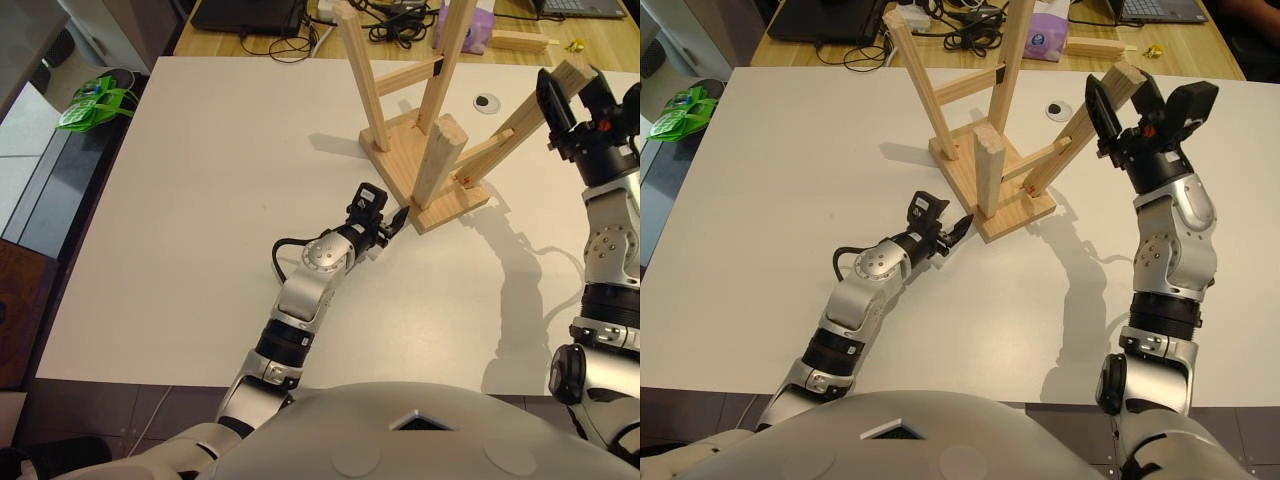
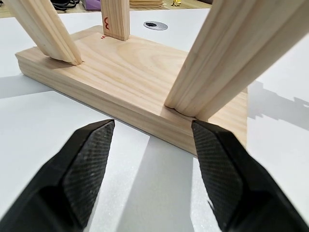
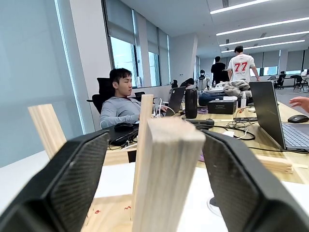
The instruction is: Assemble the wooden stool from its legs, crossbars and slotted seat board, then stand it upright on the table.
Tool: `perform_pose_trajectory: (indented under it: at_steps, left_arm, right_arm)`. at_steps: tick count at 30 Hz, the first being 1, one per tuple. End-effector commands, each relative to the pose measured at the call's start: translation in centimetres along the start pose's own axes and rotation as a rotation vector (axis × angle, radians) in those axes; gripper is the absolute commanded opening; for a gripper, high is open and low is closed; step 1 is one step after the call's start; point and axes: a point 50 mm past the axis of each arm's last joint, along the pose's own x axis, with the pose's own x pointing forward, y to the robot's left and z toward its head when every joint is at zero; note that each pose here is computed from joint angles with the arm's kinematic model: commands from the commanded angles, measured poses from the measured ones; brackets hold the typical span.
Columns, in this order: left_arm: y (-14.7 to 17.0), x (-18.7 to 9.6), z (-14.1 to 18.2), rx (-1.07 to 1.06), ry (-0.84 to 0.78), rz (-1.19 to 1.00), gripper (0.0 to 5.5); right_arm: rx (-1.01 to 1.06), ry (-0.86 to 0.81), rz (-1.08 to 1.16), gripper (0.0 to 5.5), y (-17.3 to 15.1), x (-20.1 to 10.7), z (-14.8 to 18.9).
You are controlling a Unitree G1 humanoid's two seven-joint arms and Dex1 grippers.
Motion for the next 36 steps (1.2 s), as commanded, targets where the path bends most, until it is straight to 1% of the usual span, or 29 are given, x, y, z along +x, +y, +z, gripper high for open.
perform_pose_trajectory:
  at_steps: [1,4,7,11,15,20,24,36]
  left_arm:
    - [-0.3,-0.2,-0.1,-0.007,-0.006,0.012,2.97]
    - [-0.4,-0.4,-0.2,-0.008,-0.004,0.013,2.97]
    - [-0.3,-0.6,-0.2,-0.006,0.0,0.013,2.97]
    - [-0.3,-0.5,-0.2,-0.005,0.005,0.012,2.97]
    - [-0.2,-0.6,-0.2,0.0,0.008,0.007,2.97]
    - [-0.3,-0.5,-0.2,-0.001,0.007,0.008,2.97]
    - [-0.3,-0.5,-0.2,-0.003,0.006,0.01,2.97]
    - [-0.2,-0.3,-0.2,-0.002,0.005,0.009,2.97]
  right_arm:
    - [-0.078,-0.119,0.027,3.4,0.5,1.7,4.0]
    - [-0.133,-0.192,0.028,3.4,1.1,2.5,6.3]
    - [-0.186,-0.24,0.025,3.4,1.6,2.8,7.8]
    - [-0.242,-0.268,0.072,3.4,3.1,3.3,8.8]
    - [-0.235,-0.258,0.135,3.4,4.9,3.2,8.3]
    - [-0.181,-0.2,0.185,3.4,6.4,3.0,6.6]
    - [-0.167,-0.172,0.18,3.4,6.8,3.0,5.8]
    - [-0.154,-0.15,0.207,3.4,7.9,3.1,4.9]
